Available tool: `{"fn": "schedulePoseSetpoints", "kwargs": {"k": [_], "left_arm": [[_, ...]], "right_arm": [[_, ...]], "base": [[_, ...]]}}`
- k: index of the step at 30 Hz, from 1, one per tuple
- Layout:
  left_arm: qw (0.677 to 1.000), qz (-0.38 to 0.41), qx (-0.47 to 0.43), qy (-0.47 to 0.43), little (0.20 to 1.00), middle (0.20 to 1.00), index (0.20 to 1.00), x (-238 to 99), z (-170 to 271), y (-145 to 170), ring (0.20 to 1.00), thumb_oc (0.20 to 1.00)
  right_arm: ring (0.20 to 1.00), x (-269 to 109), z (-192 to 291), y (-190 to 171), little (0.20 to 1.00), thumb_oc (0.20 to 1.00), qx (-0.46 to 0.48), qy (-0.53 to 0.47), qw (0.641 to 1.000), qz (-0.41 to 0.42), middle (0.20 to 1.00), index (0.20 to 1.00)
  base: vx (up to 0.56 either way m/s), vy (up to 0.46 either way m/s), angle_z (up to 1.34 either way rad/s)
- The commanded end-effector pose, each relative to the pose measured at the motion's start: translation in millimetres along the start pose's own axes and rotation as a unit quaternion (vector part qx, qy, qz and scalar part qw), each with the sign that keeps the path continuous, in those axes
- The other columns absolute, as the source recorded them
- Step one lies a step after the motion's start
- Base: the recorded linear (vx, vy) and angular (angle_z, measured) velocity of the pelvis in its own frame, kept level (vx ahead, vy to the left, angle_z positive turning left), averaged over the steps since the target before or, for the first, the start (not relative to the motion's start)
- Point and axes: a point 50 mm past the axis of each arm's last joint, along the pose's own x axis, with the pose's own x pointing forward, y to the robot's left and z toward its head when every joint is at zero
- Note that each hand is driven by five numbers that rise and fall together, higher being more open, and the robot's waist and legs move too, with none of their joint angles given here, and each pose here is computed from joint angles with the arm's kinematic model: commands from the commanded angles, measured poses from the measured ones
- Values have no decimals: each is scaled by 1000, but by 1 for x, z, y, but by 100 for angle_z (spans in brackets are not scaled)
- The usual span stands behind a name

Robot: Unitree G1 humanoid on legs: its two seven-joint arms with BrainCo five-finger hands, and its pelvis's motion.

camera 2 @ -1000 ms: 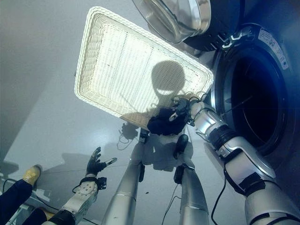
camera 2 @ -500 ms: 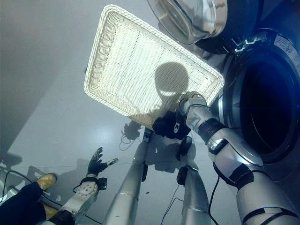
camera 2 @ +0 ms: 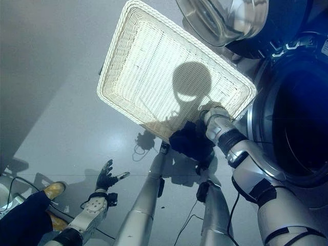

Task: Put the clothes into the washing machine.

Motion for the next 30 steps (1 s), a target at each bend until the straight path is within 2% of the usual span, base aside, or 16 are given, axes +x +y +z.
{"fn": "schedulePoseSetpoints", "kwargs": {"k": [1,5,8,13,17,19,20,23,24,26,27,30], "left_arm": [[1000,9,-3,-16,1000,1000,1000,11,15,4,1000,1000],[1000,14,-3,-8,1000,1000,1000,10,10,6,1000,1000],[1000,20,-2,5,1000,1000,1000,9,5,9,1000,1000],[999,25,-6,24,1000,1000,1000,1,-12,8,1000,1000],[999,30,-13,34,1000,1000,1000,-7,-24,4,1000,1000],[999,33,-14,36,1000,1000,1000,-8,-25,2,1000,1000],[999,36,-12,37,1000,1000,1000,-9,-25,-1,1000,1000],[998,41,-14,45,1000,1000,1000,-11,-27,-3,1000,1000],[998,42,-14,46,1000,1000,1000,-11,-28,-3,1000,1000],[998,46,-15,48,1000,1000,1000,-13,-28,-4,1000,1000],[998,47,-15,48,1000,1000,1000,-13,-28,-4,1000,1000],[997,56,-24,49,1000,1000,1000,-15,-30,-4,1000,1000]], "right_arm": [[200,26,-40,43,200,200,126,-18,989,77,200,200],[200,20,-19,38,200,200,225,-169,955,90,200,200],[200,16,-11,40,200,200,296,-241,917,114,200,200],[200,7,3,46,200,200,463,-390,779,164,200,200],[200,-9,21,57,200,200,552,-536,591,242,200,200],[200,-14,28,60,200,200,552,-566,560,248,200,200],[200,-20,35,63,200,200,561,-592,517,259,200,200],[200,-28,40,68,200,200,582,-621,449,273,200,200],[200,-29,41,68,200,200,585,-624,441,273,200,200],[200,-35,43,65,200,200,608,-635,394,267,200,200],[200,-36,43,65,200,200,612,-636,388,267,200,200],[200,-43,36,54,200,200,647,-652,326,222,200,200]], "base": [[-6,-66,4],[-7,-70,4],[-4,-35,-3],[-16,31,-10],[-20,78,-13],[-39,63,-9],[-31,60,-21],[-23,75,-24],[-20,72,-17],[-12,76,-19],[-15,85,-26],[-20,97,-25]]}}
